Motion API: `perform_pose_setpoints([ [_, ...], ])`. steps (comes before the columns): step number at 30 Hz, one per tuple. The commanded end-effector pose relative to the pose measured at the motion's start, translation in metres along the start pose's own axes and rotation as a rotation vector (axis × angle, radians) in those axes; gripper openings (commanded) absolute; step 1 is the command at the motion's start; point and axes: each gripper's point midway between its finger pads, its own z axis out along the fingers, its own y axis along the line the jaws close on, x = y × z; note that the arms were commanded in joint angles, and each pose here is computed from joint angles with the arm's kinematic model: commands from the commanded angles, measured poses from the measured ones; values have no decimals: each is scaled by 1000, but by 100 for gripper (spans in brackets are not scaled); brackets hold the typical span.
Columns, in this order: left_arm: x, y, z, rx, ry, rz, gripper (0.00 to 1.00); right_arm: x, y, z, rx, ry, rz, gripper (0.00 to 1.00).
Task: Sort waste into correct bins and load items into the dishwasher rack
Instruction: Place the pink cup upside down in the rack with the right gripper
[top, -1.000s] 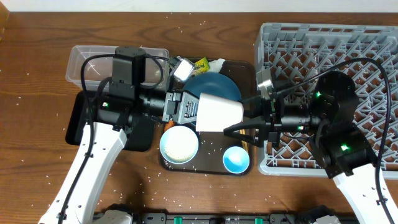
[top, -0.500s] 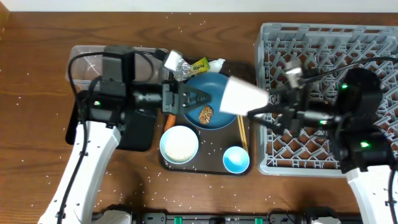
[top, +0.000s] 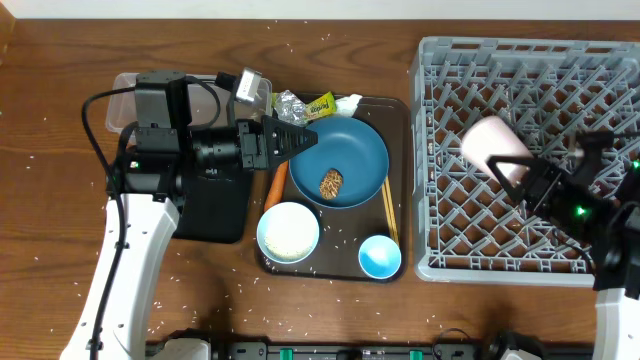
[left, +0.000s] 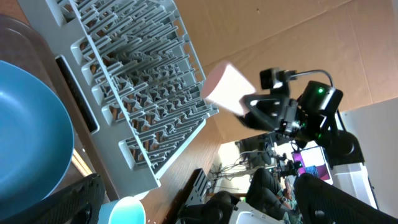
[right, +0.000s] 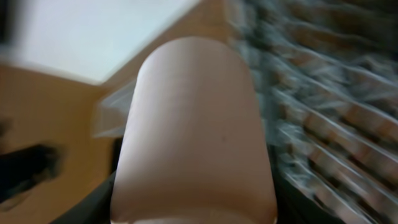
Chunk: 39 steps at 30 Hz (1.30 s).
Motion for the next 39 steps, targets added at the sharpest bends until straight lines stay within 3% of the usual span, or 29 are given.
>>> perform_pose_setpoints([
  [1, -3, -2, -2, -4, -10, 5, 98, -16, -48, -28, 340, -103, -4, 24],
  [7, -4, 0, -2, -13, -14, 16, 98, 8, -98, -74, 727, -42, 59, 29],
  [11, -5, 3, -2, -28, -21, 15, 98, 17, -122, -86, 882, 24, 87, 29],
  [18, -5, 4, -2, -31, -20, 9, 98, 25, -147, -66, 945, 217, 128, 31],
  [27, -4, 4, -2, -32, -18, 3, 98, 43, -170, -26, 895, 500, 194, 35],
  [28, -4, 4, -2, -32, -18, 3, 98, 45, -173, -24, 901, 520, 202, 40],
  [30, -4, 4, -2, -32, -18, 3, 98, 43, -177, -20, 903, 527, 205, 63],
  [33, -4, 4, -2, -32, -18, 3, 98, 32, -180, -12, 897, 469, 194, 81],
  [39, -3, 2, -1, -18, -12, -69, 98, 3, -161, -18, 854, 310, 129, 85],
])
